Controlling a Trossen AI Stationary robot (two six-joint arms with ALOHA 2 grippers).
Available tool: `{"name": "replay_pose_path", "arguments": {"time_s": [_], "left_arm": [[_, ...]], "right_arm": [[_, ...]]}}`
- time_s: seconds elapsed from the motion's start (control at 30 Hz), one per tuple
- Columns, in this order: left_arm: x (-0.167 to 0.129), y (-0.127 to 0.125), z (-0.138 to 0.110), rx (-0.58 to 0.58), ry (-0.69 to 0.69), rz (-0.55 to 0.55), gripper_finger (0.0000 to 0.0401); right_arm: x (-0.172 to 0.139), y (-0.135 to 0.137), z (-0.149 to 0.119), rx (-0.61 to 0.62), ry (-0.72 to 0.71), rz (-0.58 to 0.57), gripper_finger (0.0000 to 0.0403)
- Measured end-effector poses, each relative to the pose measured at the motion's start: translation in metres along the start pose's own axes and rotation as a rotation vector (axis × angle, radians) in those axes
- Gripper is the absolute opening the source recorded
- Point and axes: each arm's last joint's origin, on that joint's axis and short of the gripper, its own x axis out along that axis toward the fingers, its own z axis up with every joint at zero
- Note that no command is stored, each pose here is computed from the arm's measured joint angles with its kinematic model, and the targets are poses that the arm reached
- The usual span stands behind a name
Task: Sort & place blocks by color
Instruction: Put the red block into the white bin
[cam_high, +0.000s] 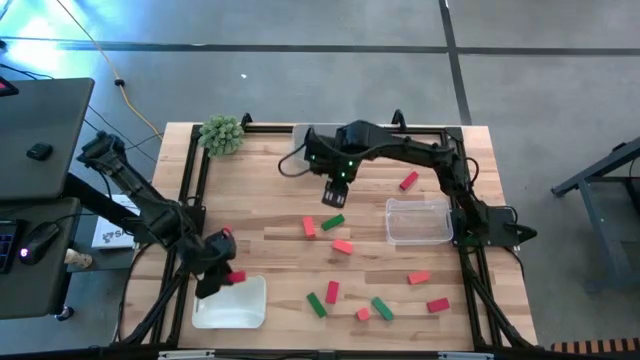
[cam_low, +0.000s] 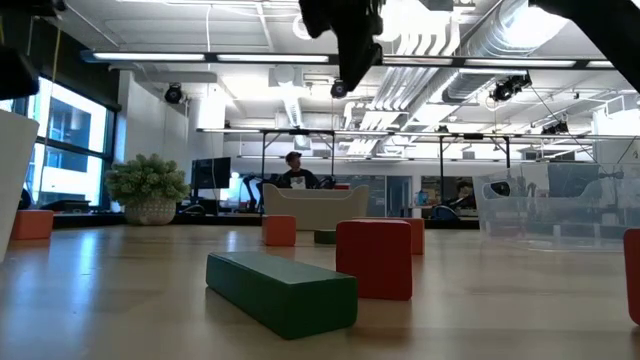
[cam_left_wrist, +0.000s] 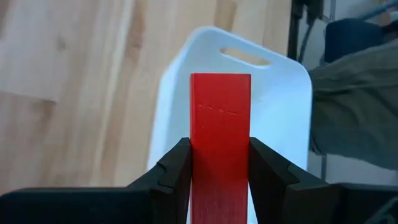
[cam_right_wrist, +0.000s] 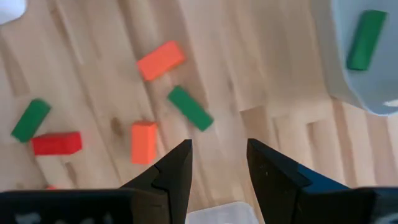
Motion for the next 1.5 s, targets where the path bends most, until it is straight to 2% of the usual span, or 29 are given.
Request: {"name": "replay_pose_path", "arguments": {"time_s": [0.3, 0.57, 0.83, 1.0, 1.2, 1.37, 1.5], "left_arm": [[0.026, -0.01, -0.017, 0.009, 0.094, 0.068, 0.0099], [0.042, -0.016, -0.02, 0.021, 0.112, 0.074, 0.0099], [0.048, -0.016, -0.022, 0.063, 0.158, 0.069, 0.0099], [0.052, -0.017, -0.023, 0.089, 0.172, 0.066, 0.0099], [0.051, -0.017, -0.023, 0.097, 0.175, 0.065, 0.01], [0.051, -0.017, -0.023, 0.096, 0.181, 0.061, 0.01], [0.051, -0.017, -0.022, 0.095, 0.178, 0.056, 0.01]], "right_arm": [[0.0, 0.039, -0.009, -0.104, 0.006, 0.02, 0.0142], [-0.014, 0.059, -0.037, -0.13, 0.011, -0.053, 0.0142], [-0.027, 0.06, -0.097, 0.01, 0.046, -0.168, 0.0142], [-0.032, 0.057, -0.136, 0.149, -0.002, -0.207, 0.0142], [-0.034, 0.056, -0.176, 0.307, -0.101, -0.13, 0.0142], [-0.026, 0.06, -0.207, 0.384, -0.062, -0.053, 0.0142], [-0.012, 0.066, -0.228, 0.392, 0.011, -0.021, 0.0142]]}}
